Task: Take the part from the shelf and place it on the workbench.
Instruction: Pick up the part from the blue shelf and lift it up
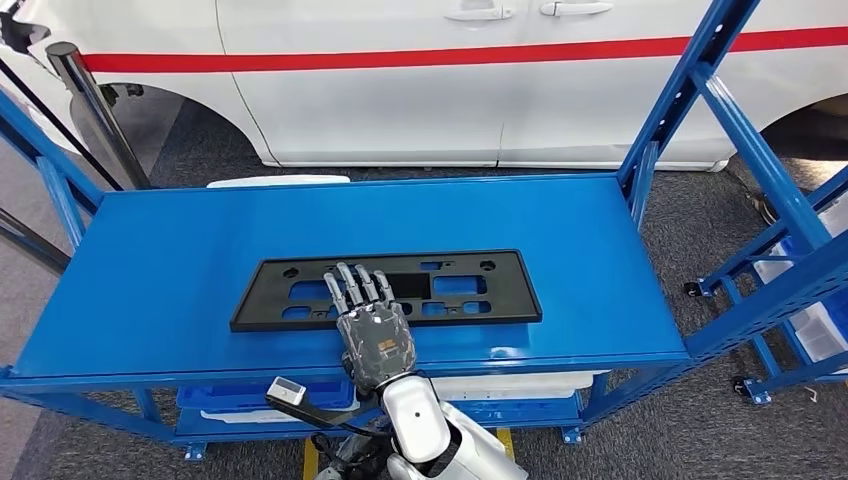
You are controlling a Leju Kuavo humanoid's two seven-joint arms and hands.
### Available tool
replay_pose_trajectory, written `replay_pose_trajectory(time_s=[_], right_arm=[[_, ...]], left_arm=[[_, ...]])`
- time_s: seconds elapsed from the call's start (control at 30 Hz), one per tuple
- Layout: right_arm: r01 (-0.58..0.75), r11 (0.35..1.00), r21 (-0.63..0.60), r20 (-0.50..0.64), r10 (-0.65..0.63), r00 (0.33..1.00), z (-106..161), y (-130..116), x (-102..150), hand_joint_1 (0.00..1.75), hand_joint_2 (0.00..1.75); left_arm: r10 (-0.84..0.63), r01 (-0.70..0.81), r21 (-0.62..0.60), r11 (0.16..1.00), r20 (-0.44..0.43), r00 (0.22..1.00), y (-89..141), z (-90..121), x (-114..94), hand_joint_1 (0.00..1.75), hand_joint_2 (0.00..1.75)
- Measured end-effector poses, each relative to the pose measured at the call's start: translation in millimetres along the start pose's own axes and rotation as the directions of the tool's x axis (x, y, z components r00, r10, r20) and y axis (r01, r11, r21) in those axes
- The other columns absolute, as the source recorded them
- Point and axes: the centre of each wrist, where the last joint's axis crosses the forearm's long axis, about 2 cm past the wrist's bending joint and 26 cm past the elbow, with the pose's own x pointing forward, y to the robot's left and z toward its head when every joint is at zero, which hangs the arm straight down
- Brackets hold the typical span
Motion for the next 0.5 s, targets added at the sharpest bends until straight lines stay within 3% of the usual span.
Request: replay_pose_trajectory(time_s=[0.5], right_arm=[[0.040,0.999,0.000,0.074,-0.040,0.996,-11,-13,12,0.00,1.75]], left_arm=[[-0.154,0.156,-0.016,0.988,0.096,0.983,0,4,-6,0.00,0.00]])
